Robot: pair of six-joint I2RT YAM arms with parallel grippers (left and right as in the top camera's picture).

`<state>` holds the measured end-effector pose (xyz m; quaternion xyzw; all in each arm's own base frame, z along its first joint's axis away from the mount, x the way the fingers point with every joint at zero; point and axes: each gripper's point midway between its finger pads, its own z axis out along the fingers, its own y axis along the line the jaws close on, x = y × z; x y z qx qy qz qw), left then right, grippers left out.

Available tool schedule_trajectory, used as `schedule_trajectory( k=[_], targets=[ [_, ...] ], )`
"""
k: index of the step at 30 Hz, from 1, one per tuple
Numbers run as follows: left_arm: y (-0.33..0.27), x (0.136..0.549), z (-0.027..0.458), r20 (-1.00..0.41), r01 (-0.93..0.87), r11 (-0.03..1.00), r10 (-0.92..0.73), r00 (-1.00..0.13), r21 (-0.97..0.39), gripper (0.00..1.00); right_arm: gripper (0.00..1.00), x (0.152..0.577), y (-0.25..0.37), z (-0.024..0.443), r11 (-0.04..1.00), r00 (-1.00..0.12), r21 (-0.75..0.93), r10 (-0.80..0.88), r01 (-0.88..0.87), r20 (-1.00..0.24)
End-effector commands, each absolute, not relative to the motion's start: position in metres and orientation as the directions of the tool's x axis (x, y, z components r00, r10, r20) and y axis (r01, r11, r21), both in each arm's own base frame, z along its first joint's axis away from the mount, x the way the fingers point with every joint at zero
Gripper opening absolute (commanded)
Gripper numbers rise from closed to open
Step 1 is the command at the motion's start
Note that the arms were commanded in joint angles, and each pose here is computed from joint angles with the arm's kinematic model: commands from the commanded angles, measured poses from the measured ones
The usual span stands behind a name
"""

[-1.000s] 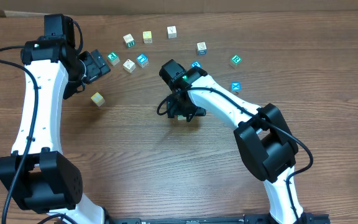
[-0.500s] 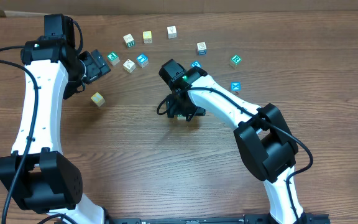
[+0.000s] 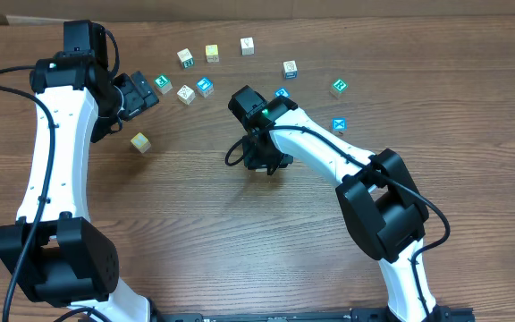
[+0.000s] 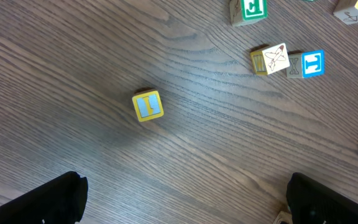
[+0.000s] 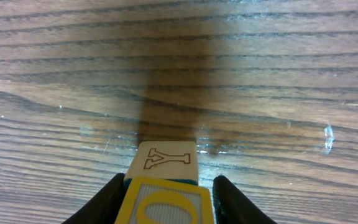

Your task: Form a tower

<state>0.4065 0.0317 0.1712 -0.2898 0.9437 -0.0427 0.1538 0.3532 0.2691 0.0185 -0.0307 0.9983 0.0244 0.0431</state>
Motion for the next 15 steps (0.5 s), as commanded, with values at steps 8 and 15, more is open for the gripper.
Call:
schedule_trajectory(
  k=[8, 15],
  targets=[
    [0.0323, 0.4066, 0.1665, -0.26, -0.521, 0.84, -0.543, -0.798, -0.153, 1.0, 0.35, 0.3485, 0.261, 0.0023, 0.99, -0.989, -0.004, -0.14, -0.14, -0.056],
    [0.0323, 0.4066, 0.1665, -0.26, -0.521, 0.84, -0.543, -0.798, -0.153, 1.0, 0.61, 0.3486, 0.2611, 0.0023, 0.99, -0.989, -0.004, -0.14, -0.14, -0.057]
  ],
)
